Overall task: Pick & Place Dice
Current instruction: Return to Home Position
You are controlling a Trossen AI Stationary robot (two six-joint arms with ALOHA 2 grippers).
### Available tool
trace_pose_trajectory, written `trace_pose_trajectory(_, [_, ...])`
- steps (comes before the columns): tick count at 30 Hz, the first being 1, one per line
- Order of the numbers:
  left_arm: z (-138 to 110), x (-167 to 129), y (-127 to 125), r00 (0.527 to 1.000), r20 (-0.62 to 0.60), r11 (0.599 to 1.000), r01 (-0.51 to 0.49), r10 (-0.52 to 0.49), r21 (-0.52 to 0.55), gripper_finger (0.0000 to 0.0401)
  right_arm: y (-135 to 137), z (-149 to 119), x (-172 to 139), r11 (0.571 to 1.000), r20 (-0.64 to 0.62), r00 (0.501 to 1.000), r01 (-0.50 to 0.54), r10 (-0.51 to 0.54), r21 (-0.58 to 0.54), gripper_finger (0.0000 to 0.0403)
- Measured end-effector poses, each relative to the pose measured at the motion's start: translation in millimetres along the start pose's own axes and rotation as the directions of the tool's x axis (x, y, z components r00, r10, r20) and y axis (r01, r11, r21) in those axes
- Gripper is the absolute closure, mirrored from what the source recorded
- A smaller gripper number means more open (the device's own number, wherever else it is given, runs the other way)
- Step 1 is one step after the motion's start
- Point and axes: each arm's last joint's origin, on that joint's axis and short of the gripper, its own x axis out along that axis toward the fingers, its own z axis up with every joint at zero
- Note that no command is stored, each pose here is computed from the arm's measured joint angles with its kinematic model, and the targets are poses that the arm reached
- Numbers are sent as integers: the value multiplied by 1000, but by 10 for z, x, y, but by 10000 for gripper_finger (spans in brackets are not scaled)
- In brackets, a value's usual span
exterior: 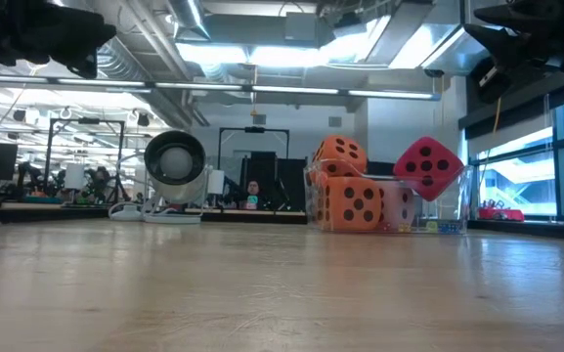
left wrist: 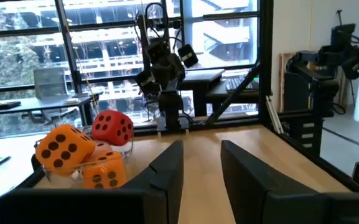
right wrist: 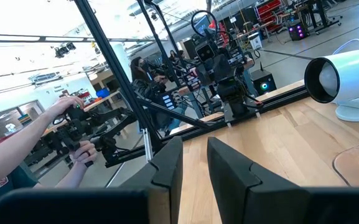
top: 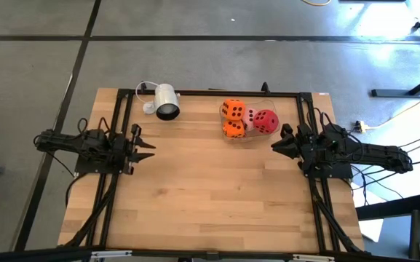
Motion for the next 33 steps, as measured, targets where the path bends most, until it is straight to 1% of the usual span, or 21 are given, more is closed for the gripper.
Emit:
trace_pose_trajectory(7, [2,1,1,1000,6,1000,-2,2,-2,299,0,0,0,1000,0,1000,0,0,0,328])
trace_pose_trajectory(9, [-46,15,-2,1000,18,1000,-15,15,-4,299,0,0,0,1000,0,1000,0,0,0,328])
trace_pose_trajectory(13, [-217,53,-13,995,82,999,-51,52,-19,299,-1,0,0,1000,0,1000,1,-1,0,328])
trace_pose_trajectory(14, [-187,50,-10,993,106,998,-52,54,-25,299,0,0,0,1000,0,1000,0,0,0,328])
trace_pose_trajectory(15, [-210,53,-13,995,81,998,-49,51,-25,299,0,0,0,1000,0,1000,0,0,0,328])
trace_pose_trajectory(20, [-234,56,-16,997,58,999,-45,46,-21,299,-1,0,0,1000,0,1000,1,-1,0,328])
trace_pose_trajectory(22, [-261,58,-20,999,30,999,-38,38,-15,299,0,0,0,1000,0,1000,0,0,0,328])
trace_pose_trajectory(33, [-259,58,-20,999,35,999,-38,39,-17,298,-1,-1,0,1000,-1,1000,1,-1,0,328])
